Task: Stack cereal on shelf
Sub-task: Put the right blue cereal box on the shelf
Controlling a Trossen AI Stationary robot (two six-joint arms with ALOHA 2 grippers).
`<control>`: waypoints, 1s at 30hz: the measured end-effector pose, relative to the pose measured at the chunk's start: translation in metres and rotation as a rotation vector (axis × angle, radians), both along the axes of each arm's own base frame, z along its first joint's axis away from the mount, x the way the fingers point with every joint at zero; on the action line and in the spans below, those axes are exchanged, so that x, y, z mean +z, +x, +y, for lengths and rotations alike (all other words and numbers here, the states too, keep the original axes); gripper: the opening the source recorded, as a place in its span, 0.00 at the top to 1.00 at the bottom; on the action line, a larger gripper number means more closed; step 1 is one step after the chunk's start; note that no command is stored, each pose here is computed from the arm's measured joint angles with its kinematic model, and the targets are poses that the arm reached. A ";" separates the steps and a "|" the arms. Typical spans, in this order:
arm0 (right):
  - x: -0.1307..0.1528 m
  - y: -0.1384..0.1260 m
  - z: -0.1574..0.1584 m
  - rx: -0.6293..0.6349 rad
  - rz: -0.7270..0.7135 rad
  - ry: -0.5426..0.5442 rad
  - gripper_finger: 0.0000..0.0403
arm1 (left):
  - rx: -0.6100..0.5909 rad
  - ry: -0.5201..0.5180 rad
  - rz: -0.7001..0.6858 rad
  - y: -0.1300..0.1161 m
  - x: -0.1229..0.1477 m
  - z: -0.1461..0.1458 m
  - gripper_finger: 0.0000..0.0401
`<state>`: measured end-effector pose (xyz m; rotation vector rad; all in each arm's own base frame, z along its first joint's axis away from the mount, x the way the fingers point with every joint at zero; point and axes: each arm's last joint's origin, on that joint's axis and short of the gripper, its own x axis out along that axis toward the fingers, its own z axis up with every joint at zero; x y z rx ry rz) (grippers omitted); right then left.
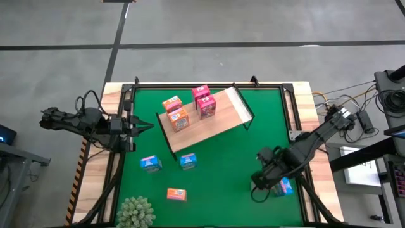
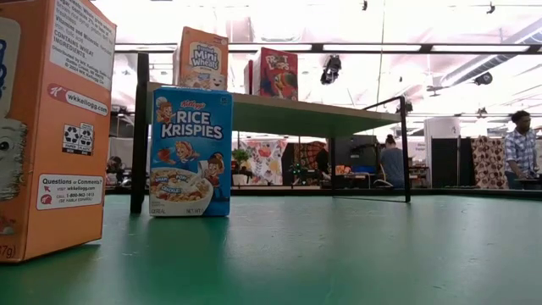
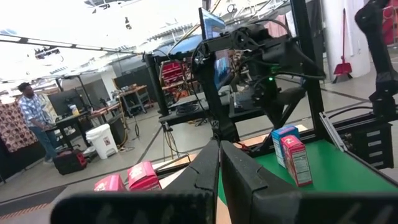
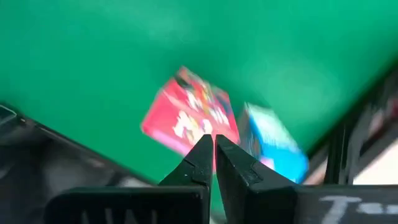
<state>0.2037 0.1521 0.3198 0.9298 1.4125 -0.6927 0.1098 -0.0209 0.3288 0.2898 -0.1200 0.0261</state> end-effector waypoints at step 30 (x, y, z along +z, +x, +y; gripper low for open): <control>-0.044 -0.058 0.042 -0.039 0.152 0.003 0.25 | 0.000 0.004 0.011 0.001 -0.001 0.000 1.00</control>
